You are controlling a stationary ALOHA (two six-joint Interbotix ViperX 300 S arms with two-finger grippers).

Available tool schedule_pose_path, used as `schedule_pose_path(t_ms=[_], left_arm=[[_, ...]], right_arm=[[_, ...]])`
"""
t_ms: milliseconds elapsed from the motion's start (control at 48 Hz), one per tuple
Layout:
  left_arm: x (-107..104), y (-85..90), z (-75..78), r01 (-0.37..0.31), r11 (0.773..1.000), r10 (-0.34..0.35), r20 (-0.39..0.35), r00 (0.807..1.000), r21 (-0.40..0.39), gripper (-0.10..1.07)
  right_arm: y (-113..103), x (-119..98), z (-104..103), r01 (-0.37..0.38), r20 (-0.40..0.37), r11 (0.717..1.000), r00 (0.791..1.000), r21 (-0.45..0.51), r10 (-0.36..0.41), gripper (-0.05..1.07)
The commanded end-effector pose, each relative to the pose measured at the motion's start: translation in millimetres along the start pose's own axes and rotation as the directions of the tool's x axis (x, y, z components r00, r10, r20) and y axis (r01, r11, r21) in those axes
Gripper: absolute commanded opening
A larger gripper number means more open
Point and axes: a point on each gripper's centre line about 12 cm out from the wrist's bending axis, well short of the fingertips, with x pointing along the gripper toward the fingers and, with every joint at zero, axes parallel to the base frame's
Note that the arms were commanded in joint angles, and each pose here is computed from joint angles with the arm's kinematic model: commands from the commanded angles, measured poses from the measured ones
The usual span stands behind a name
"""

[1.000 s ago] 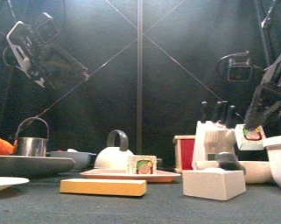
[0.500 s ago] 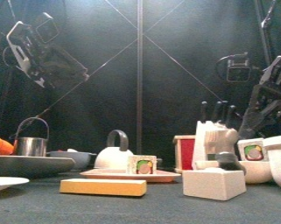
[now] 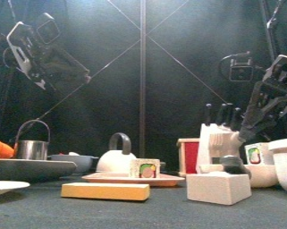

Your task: Place white sushi piece in pan

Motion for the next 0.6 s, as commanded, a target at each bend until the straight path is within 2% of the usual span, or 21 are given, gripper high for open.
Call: schedule_pose_path(t_ms=[0, 167, 333, 500, 583], left_arm=[[1, -0.5, 4.8, 0.002, 1.0, -0.002, 0.015, 1.0, 0.0, 0.66], [1, -0.9, 4.9, 0.003, 1.0, -0.003, 0.017, 1.0, 0.0, 0.66], [1, -1.0, 5.3, 0.004, 1.0, -0.004, 0.018, 1.0, 0.001, 0.66], [2, -0.7, 6.8, 0.002, 1.0, -0.002, 0.021, 1.0, 0.002, 0.66], [2, -1.1, 6.8, 0.004, 1.0, -0.004, 0.021, 1.0, 0.001, 0.66]], right_arm=[[5, -2, 9, -0.014, 0.027, 1.0, 1.0, -0.006, 0.014, 0.88], [6, 0, 13, -0.015, 0.029, 1.0, 0.999, 0.001, 0.015, 0.88], [18, 4, 23, -0.044, 0.035, 0.999, 0.998, -0.016, 0.044, 0.88], [35, 13, 50, -0.068, 0.069, 0.997, 0.995, -0.027, 0.07, 0.88], [40, 21, 70, -0.061, 0.1, 0.998, 0.993, -0.01, 0.062, 0.88]])
